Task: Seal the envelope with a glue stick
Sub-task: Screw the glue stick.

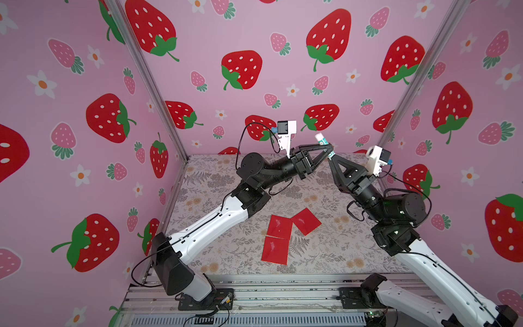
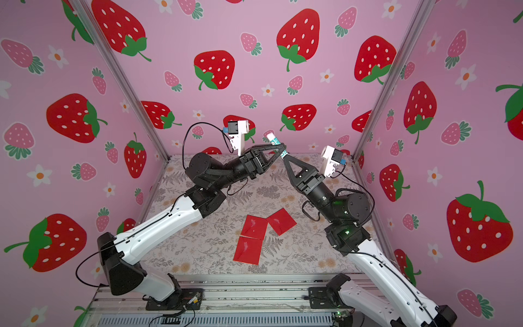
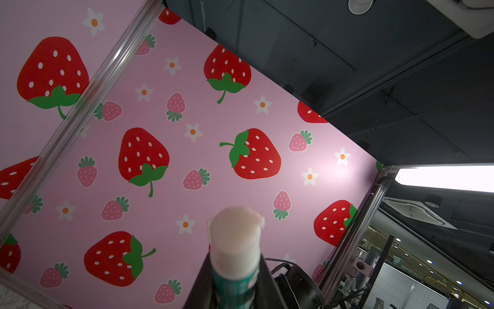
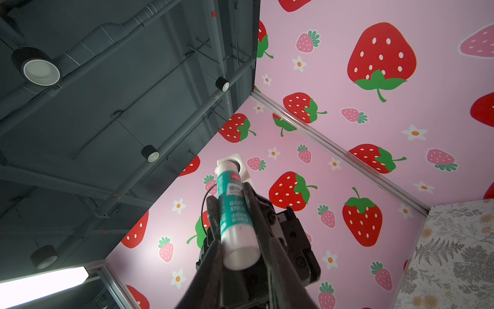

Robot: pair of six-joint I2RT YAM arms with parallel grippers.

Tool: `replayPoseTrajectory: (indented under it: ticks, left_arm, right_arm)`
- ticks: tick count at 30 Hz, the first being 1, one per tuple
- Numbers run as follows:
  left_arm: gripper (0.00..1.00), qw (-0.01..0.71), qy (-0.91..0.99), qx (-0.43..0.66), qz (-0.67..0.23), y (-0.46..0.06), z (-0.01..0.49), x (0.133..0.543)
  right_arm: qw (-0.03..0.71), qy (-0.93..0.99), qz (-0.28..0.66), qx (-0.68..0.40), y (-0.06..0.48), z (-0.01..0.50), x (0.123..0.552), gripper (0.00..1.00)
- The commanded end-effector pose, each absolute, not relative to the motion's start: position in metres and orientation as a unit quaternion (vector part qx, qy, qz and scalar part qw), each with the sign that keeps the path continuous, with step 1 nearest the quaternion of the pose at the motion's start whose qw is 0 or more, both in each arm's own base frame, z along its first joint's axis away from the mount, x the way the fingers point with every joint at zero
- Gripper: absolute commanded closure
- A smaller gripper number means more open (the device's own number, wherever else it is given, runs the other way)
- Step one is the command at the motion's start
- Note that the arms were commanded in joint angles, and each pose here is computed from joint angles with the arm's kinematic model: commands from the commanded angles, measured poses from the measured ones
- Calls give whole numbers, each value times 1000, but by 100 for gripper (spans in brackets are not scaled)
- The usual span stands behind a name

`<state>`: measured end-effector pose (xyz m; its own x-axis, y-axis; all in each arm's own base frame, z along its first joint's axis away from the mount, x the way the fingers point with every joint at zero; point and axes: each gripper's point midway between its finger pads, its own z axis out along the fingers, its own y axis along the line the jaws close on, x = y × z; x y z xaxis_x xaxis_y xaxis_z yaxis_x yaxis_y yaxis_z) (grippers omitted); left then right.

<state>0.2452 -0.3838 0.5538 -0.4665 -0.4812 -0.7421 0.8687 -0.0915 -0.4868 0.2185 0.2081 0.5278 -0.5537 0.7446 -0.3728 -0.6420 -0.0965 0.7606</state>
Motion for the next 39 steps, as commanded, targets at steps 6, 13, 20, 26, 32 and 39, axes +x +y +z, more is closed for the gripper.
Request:
replayPoseTrajectory:
  ticks: [6,13,20,26,32,39]
  left_arm:
    - [100,486,457,212,-714,-382,568,240]
    - [100,474,470,201,-717,-385,560,245]
    - [100,470,480,190,-716,-382,557,246]
    - [100,474,485,185,-712,-379,555,246]
    - [100,483,480,196,-706,-378,556,243]
    - [100,489,460,221,-707,-376,562,233]
  right_arm:
    - [516,467,718,29,199,543,210,86]
    - [658,499,561,-53,198,535,223,93]
    - [816,381,226,-372,238,529,217,97]
    - [834,198,40,-514,261,502,192,100]
    - [848,363,190,-337,214,524,200,73]
    - [692,503,516,-39,174,517,208,50]
